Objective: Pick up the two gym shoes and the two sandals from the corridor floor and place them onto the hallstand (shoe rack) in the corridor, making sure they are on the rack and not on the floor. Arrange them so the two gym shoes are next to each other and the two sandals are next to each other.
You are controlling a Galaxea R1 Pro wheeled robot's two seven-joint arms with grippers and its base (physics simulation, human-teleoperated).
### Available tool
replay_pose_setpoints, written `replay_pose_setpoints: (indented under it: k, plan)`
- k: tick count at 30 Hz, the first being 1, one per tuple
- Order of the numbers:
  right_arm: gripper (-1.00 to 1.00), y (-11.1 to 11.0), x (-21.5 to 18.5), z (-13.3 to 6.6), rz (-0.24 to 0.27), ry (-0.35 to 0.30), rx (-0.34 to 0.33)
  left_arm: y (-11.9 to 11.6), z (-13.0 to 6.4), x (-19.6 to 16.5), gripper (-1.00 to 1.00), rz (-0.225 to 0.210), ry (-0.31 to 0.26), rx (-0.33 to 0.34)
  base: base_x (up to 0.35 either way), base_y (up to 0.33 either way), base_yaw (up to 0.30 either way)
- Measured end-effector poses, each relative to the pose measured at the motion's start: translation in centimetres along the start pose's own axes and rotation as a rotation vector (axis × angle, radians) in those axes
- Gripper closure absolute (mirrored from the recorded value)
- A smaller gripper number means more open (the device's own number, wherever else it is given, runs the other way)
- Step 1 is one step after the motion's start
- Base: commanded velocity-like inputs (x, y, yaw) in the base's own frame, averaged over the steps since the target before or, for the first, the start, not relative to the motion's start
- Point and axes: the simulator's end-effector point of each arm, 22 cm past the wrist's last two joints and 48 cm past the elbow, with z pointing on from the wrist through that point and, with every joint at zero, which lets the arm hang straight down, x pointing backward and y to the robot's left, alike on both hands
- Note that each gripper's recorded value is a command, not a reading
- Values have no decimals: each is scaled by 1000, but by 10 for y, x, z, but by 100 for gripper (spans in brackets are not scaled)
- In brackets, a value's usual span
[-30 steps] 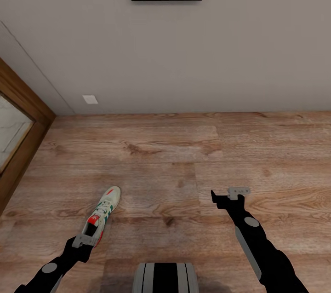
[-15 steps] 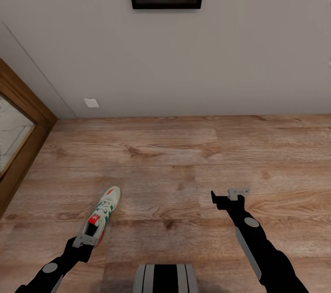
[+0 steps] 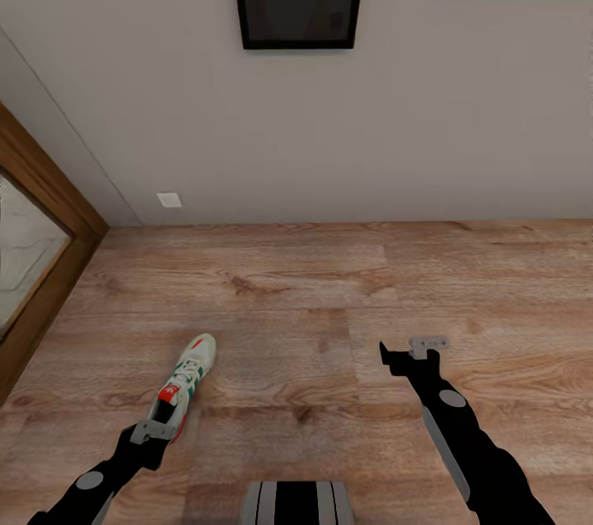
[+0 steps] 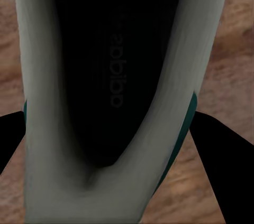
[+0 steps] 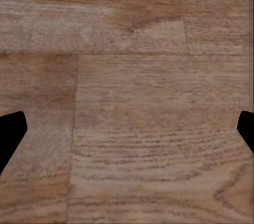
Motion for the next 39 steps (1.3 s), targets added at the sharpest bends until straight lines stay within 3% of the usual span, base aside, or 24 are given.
replay_pose_setpoints:
  k: [18, 23, 24, 25, 26, 32, 39]
  plan:
    - [-100, -3, -40, -18, 0, -70, 5, 13, -16, -34, 100, -94, -87, -35, 0, 0, 0]
    - [-100, -4, -36, -23, -1, -64, 9, 16, -23, -53, 100, -111, -160, -46, 0, 0, 0]
    - [-100, -5, -34, -24, -1, -59, 10, 16, -24, -56, 100, -113, -174, -49, 0, 0, -82]
    - [-100, -16, 20, -26, -9, 29, 26, 16, -32, -42, 100, -168, -204, -66, 0, 0, -94]
    - [-100, -20, 39, -30, -12, 53, 32, 15, -34, -42, 100, -171, -210, -65, 0, 0, -102]
    - [-100, -33, 53, -41, -14, -7, 51, 16, -47, -38, 100, -191, -233, -77, 0, 0, -110]
    - [-100, -65, 83, -57, -40, -11, 91, 21, -60, -50, 100, -200, -290, -92, 0, 0, -115]
